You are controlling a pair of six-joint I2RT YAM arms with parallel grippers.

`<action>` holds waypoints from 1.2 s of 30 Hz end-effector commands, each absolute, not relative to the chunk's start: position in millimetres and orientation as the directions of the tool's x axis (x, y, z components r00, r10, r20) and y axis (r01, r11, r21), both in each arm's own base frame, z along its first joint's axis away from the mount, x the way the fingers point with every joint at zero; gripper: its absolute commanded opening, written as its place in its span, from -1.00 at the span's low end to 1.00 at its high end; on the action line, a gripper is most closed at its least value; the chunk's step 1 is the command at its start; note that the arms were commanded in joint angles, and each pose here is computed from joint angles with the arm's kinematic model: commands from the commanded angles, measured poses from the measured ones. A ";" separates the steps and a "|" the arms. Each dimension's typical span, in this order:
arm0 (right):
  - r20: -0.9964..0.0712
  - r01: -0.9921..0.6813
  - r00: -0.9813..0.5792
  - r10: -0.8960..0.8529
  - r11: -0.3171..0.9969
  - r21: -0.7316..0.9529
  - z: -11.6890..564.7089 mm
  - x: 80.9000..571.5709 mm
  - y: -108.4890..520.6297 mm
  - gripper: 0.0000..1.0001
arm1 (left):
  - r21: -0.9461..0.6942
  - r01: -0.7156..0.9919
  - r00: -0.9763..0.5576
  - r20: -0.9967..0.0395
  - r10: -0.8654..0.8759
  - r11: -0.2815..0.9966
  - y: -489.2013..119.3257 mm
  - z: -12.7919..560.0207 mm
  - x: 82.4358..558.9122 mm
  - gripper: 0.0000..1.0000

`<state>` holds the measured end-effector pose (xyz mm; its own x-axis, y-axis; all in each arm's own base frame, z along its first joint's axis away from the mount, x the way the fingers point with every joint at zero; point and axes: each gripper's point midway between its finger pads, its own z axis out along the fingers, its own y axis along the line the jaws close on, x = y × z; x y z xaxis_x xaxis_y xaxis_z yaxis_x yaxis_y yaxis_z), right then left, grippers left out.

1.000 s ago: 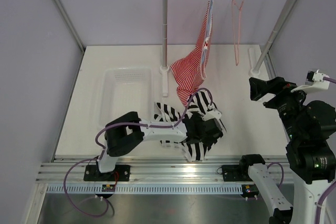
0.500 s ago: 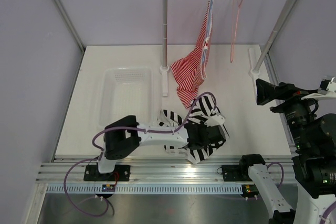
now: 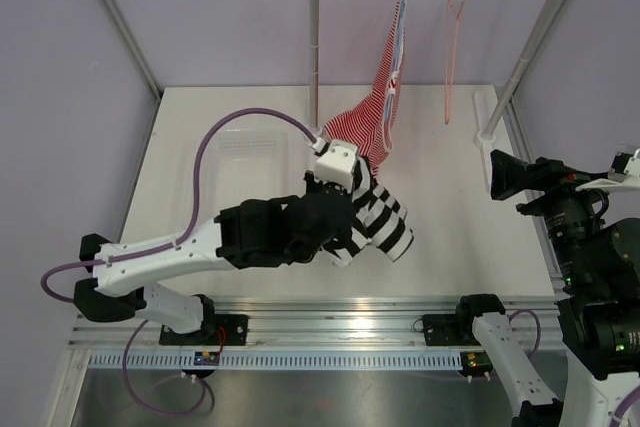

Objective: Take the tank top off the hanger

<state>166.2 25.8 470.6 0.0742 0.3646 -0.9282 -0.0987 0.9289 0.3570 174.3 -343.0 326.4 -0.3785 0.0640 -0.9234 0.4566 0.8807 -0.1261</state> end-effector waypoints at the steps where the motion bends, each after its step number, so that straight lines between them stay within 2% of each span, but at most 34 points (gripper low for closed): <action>1: -0.927 -0.102 0.136 0.351 0.935 0.339 488.3 158.8 21.6 0.99 | -0.012 0.256 -0.277 -0.959 0.062 0.967 -277.2 358.4 195.7 -1.00; 7: -0.926 -0.106 0.133 0.353 0.934 0.341 488.1 160.2 22.6 0.99 | -0.001 0.069 -0.253 -0.967 0.017 0.998 -196.7 391.8 223.5 -1.00; 15: -0.925 -0.122 0.130 0.356 0.932 0.341 488.0 160.6 25.5 0.99 | -0.032 -0.125 -0.331 -0.941 -0.072 0.992 -115.9 356.0 267.7 -1.00; 19: -0.925 -0.152 0.118 0.362 0.927 0.344 487.2 162.3 31.6 0.99 | -0.047 -0.086 -0.417 -0.905 -0.079 0.995 -116.4 318.8 285.6 -1.00; 30: -0.930 -0.188 0.065 0.363 0.919 0.346 476.5 173.2 41.7 0.99 | -0.174 -0.003 -0.461 -0.873 -0.156 0.985 -151.7 302.0 320.9 -1.00; 34: -0.930 -0.195 0.064 0.363 0.918 0.345 475.4 173.8 43.1 0.99 | -0.237 -0.027 -0.477 -0.851 -0.221 0.971 -146.0 289.9 340.5 -1.00; 36: -0.930 -0.201 0.065 0.363 0.917 0.344 476.2 172.7 43.8 0.99 | -0.242 -0.094 -0.472 -0.843 -0.257 0.966 -131.8 282.6 349.2 -1.00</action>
